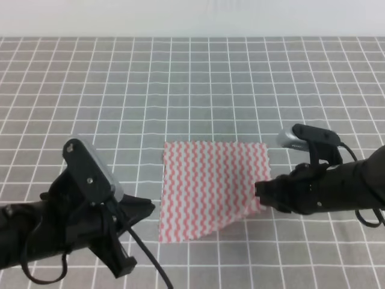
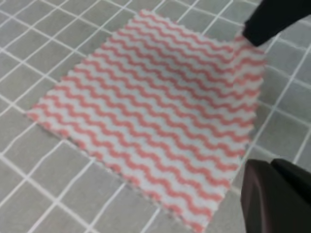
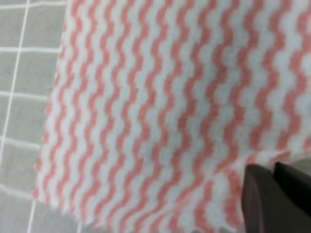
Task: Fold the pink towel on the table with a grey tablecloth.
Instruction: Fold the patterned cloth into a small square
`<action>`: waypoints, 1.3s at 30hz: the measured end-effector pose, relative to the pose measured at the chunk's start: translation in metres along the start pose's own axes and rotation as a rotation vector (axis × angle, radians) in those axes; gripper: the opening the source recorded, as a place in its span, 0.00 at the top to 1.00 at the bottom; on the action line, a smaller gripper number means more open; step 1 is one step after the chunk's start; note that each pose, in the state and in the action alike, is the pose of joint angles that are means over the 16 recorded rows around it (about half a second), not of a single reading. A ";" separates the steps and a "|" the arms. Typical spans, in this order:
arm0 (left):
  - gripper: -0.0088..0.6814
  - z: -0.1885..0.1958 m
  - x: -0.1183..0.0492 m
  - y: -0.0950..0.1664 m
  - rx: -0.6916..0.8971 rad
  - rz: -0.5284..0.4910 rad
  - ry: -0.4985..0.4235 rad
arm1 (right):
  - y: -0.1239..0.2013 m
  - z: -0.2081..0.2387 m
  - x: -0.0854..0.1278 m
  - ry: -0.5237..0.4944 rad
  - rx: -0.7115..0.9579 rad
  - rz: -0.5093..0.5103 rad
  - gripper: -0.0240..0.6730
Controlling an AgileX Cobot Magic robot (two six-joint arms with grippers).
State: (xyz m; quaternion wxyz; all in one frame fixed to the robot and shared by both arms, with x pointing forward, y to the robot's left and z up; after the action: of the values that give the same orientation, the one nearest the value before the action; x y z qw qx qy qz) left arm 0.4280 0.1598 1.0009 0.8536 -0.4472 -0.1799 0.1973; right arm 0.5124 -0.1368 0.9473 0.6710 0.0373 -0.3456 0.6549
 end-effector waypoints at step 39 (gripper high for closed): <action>0.41 -0.076 0.010 0.035 0.042 -0.341 0.161 | -0.031 -0.021 0.006 0.007 -0.069 -0.016 0.99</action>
State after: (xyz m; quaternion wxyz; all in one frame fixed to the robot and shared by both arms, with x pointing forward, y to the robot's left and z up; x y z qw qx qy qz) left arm 0.4672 0.1298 0.9322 0.8955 -0.4067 -0.1799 0.0170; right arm 0.5486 -0.1250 0.9472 0.6783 0.0146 -0.3655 0.6373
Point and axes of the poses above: a point on each arm's last joint axis where the gripper is mounted, z pointing back along that axis away from the gripper, x along the wrist's bending axis when the last joint is at zero, y = z × x, the point moved 2 cm from there along -z, pointing out along that axis toward the gripper, and after that the axes turned 6 degrees about -z, right-handed, at the moved point
